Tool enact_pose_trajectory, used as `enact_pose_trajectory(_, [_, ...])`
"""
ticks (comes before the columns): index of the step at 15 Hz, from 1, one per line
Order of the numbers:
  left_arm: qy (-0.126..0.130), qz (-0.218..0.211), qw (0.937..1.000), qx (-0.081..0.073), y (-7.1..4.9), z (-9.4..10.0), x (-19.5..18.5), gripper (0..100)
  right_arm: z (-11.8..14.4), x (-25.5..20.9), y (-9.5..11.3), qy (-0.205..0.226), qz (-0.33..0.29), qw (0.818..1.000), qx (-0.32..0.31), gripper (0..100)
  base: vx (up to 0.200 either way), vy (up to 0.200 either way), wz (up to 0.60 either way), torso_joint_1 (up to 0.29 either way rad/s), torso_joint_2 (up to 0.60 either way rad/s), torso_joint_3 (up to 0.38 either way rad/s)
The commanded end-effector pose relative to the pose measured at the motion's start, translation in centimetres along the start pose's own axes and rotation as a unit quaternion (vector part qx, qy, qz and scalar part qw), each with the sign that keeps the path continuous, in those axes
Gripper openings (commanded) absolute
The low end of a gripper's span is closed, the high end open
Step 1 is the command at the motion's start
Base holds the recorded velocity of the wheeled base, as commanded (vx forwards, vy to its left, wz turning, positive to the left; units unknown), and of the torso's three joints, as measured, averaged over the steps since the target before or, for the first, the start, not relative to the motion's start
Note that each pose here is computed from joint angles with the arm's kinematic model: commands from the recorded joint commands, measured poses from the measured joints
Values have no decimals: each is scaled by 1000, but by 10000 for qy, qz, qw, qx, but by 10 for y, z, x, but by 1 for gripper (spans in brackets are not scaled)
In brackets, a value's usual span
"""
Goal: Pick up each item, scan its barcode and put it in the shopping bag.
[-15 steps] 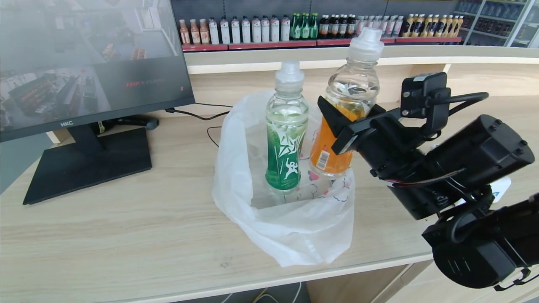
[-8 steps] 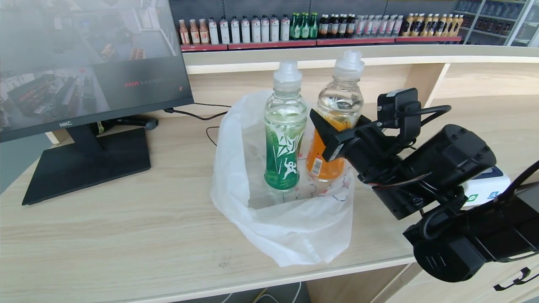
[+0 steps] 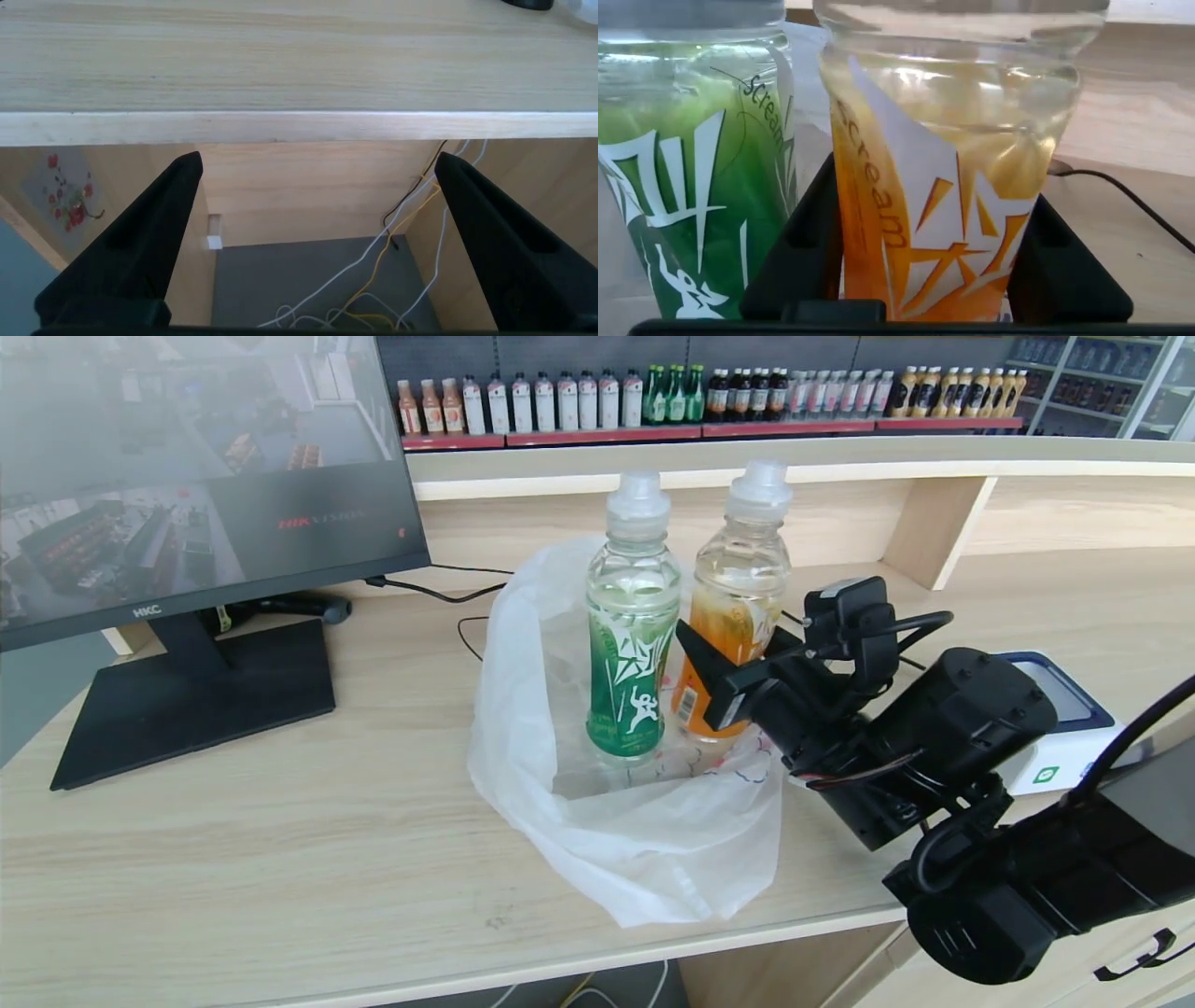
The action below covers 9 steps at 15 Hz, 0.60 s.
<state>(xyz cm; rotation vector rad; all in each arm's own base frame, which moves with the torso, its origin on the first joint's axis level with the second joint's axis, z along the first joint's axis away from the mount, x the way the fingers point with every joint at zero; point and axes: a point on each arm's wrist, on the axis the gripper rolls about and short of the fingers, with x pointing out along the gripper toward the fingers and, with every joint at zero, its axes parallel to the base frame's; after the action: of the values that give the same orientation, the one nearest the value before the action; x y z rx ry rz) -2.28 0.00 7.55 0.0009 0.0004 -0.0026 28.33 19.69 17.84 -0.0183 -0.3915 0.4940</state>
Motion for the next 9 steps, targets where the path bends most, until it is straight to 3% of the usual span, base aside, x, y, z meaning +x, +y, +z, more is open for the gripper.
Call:
enact_pose_trajectory(1, [-2, -3, 10000, 3, 0, 0, 0, 100, -3, -1, 1, 54, 11, 10000, -4, 0, 0, 0, 0, 0, 0, 0])
enact_pose_trajectory(9, [-2, 5, 10000, 3, 0, 0, 0, 100, -7, -6, 1, 182, 30, 9998, -15, 0, 0, 0, 0, 0, 0, 0])
